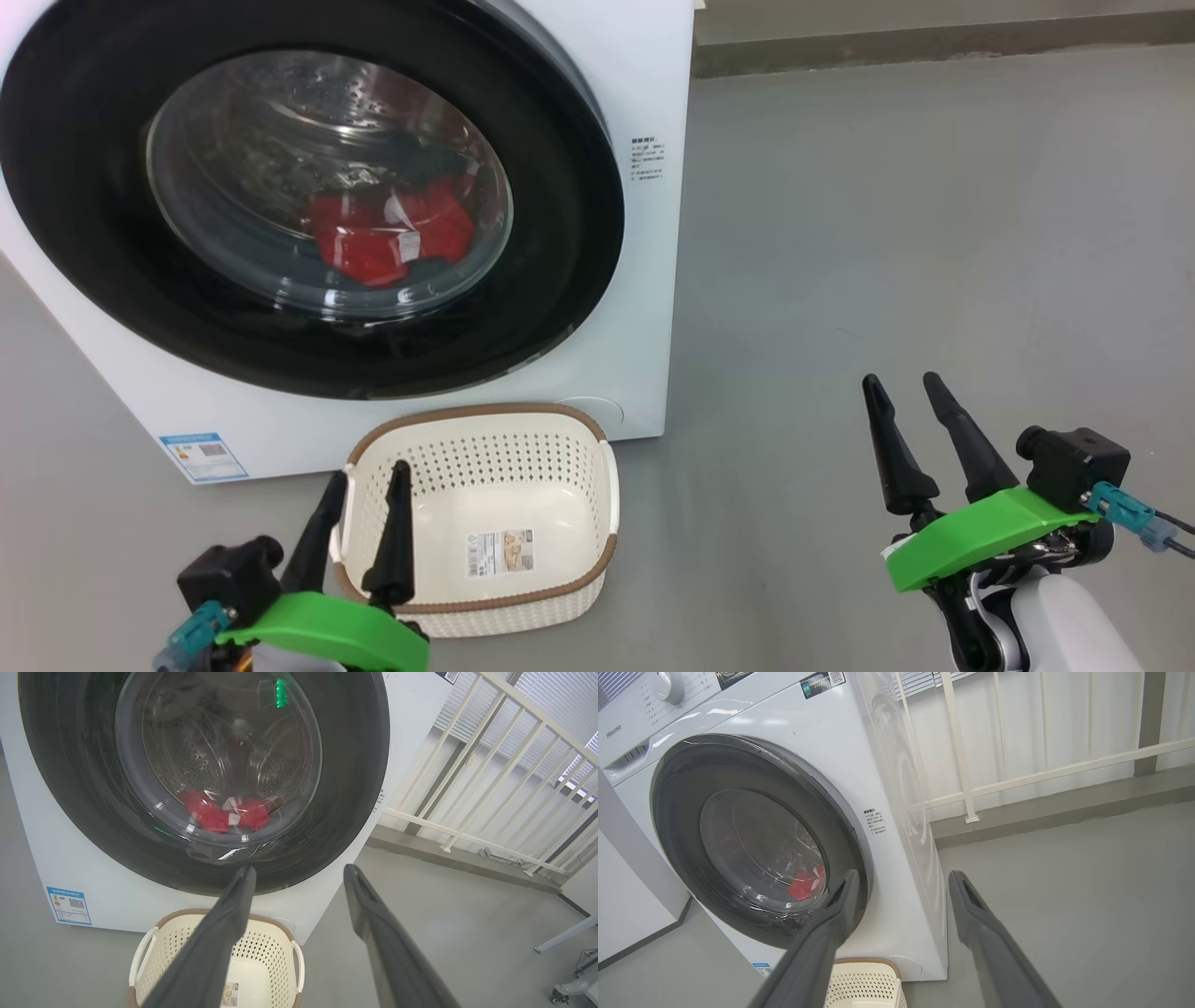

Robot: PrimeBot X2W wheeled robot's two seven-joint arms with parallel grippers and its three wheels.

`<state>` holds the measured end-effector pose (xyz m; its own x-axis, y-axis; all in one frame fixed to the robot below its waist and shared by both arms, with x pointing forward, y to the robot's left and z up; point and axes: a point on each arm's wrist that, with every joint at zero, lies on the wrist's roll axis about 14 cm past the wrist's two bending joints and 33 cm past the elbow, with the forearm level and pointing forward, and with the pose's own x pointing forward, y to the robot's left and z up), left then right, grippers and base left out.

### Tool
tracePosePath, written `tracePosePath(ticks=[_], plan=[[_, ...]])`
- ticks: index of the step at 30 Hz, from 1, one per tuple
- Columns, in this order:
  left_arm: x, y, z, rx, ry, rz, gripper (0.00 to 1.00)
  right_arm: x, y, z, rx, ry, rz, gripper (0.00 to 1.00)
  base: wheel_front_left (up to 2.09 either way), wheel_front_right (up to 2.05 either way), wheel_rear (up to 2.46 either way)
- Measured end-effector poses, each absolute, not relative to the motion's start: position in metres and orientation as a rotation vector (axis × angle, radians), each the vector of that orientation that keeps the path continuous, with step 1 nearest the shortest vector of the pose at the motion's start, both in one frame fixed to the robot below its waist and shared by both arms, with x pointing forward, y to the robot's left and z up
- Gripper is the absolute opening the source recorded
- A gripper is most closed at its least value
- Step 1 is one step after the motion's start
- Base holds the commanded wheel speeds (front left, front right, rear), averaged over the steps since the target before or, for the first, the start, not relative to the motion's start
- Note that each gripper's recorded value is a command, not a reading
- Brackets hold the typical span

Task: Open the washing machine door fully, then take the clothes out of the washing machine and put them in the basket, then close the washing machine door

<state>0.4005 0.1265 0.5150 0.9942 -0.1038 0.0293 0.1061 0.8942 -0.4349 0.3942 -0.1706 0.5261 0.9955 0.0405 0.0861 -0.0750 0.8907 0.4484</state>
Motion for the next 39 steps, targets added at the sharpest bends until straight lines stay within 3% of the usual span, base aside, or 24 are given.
tracePosePath(ticks=[24,39], plan=[[0.412,0.114,0.545,-0.174,-0.145,-0.166,1.0,0.403,-0.165,0.553,0.173,-0.178,0.106,1.0,0.0,0.0,0.0],[0.415,0.11,0.555,-0.126,-0.183,-0.181,1.0,0.407,-0.163,0.558,0.136,-0.2,0.118,1.0,0.0,0.0,0.0]])
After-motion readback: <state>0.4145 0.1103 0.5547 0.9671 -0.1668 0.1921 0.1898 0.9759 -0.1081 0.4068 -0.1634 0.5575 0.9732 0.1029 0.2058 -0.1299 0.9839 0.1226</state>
